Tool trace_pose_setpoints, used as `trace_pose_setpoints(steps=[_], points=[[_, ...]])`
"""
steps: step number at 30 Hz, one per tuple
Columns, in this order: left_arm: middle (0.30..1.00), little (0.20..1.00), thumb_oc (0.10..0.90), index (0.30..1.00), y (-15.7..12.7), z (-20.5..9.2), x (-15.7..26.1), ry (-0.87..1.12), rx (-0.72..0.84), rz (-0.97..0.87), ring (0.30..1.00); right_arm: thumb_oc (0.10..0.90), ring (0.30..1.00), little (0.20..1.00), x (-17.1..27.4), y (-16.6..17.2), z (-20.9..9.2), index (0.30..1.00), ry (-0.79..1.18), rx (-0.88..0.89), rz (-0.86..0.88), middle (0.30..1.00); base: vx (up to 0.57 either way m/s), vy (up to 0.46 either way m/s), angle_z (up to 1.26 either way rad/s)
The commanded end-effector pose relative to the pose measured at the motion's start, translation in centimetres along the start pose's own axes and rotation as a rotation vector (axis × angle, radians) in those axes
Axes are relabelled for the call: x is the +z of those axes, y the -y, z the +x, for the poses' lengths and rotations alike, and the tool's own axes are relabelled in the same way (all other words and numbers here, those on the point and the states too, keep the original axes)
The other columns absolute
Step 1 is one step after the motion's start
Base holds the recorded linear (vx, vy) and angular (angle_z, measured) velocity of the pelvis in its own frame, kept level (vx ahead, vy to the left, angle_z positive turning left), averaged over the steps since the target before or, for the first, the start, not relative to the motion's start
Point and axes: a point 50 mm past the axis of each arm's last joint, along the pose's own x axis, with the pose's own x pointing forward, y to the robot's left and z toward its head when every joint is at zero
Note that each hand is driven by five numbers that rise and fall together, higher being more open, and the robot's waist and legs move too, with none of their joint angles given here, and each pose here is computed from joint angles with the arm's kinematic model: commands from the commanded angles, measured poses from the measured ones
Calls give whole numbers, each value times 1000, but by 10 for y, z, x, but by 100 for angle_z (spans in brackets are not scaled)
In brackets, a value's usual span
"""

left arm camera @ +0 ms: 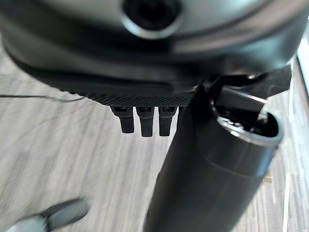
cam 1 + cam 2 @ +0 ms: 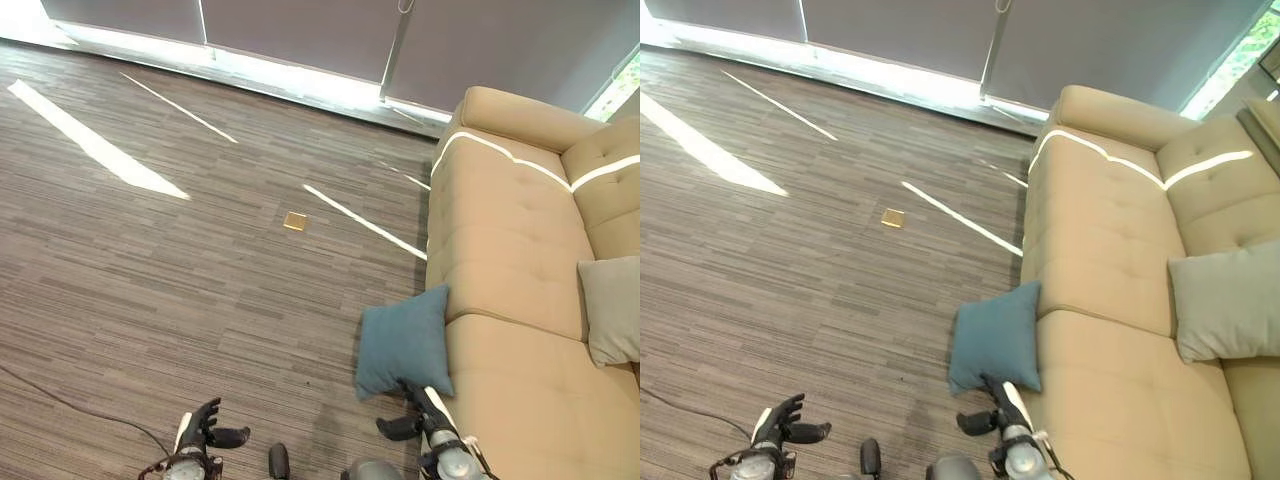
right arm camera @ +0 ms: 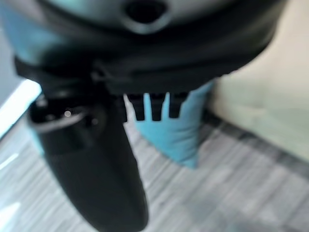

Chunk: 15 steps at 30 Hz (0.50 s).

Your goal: Pick up all the scattered cushions and arrange them neatly on the sofa.

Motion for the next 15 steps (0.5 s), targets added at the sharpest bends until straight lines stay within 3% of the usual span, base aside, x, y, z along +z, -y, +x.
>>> trace_pose_setpoints(steps=[1,3,7,15], points=[[900,900,800,900,-7,0,14,92,17,13,900,800,900,900,30,23,9,900,140,-84,-7,900,0,0,19],[900,900,800,900,-7,0,14,92,17,13,900,800,900,900,30,23,9,900,140,-84,-7,900,211,107,3],[900,900,800,900,0,2,15,83,11,-41,900,800,900,900,25,28,9,900,121,-78,-1,900,873,199,-30],[900,900,800,900,16,-4,12,97,-54,-10,900,800,900,900,-2,28,-2,900,40,-83,2,900,337,-9,35]])
